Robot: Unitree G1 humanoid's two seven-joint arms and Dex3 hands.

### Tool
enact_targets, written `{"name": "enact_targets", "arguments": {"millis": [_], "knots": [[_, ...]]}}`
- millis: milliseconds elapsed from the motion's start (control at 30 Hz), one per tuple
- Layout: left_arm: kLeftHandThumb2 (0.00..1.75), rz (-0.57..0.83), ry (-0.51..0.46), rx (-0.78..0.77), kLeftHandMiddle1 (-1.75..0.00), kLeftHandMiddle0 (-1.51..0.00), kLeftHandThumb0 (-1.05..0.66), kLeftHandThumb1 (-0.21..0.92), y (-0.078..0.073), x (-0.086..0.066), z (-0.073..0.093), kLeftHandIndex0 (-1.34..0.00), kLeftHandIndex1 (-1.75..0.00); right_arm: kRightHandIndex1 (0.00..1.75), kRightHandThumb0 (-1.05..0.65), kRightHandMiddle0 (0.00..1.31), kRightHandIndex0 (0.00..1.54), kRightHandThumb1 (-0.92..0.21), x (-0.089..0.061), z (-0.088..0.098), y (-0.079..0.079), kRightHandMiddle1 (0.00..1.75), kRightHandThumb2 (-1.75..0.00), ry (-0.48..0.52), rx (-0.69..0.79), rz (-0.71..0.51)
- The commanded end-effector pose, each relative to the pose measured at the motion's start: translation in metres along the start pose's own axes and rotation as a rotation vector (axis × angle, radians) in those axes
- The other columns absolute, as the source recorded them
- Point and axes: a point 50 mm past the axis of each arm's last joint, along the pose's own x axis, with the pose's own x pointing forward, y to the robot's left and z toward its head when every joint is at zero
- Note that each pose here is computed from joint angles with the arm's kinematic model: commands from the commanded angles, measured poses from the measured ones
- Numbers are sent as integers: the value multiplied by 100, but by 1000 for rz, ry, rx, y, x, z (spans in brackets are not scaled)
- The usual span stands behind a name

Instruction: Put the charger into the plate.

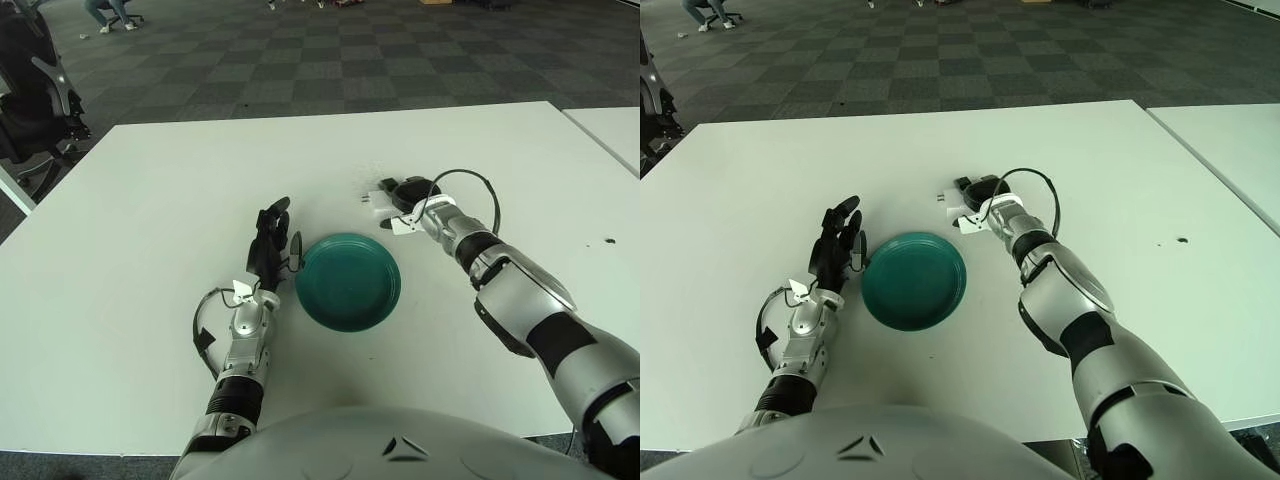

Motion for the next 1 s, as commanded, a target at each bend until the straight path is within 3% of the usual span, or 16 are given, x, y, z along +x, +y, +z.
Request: {"name": "enact_targets", "arguments": {"millis": [0, 133, 367, 433, 600, 967], "knots": [[84, 105, 212, -105, 0, -24, -85, 92, -8, -45, -45, 0, -68, 153, -73, 3, 46, -92, -4, -8, 11, 149, -57, -12, -95, 100], [83, 109, 208, -101, 0, -24, -85, 92, -9, -45, -44, 0, -69, 170, -69, 10, 54, -92, -7, -14, 12, 167, -56, -30, -185, 145], [83, 118, 211, -107, 0, -23, -83, 92, -12, -44, -44, 0, -70, 174, -64, 27, 61, -92, -11, -22, 19, 174, -54, -33, -259, 221], [83, 121, 206, -109, 0, -23, -82, 92, -13, -44, -44, 0, -72, 174, -49, 30, 62, -80, -11, -23, 20, 174, -69, -30, -269, 243], [83, 126, 197, -112, 0, -23, -81, 92, -16, -44, -43, 0, -72, 175, -41, 36, 66, -67, -13, -28, 22, 175, -85, -19, -282, 276], [81, 178, 181, -136, -1, -25, -80, 92, -13, -45, -42, 0, -73, 175, -42, 44, 77, -55, -16, -33, 28, 175, -102, 4, -273, 287]]}}
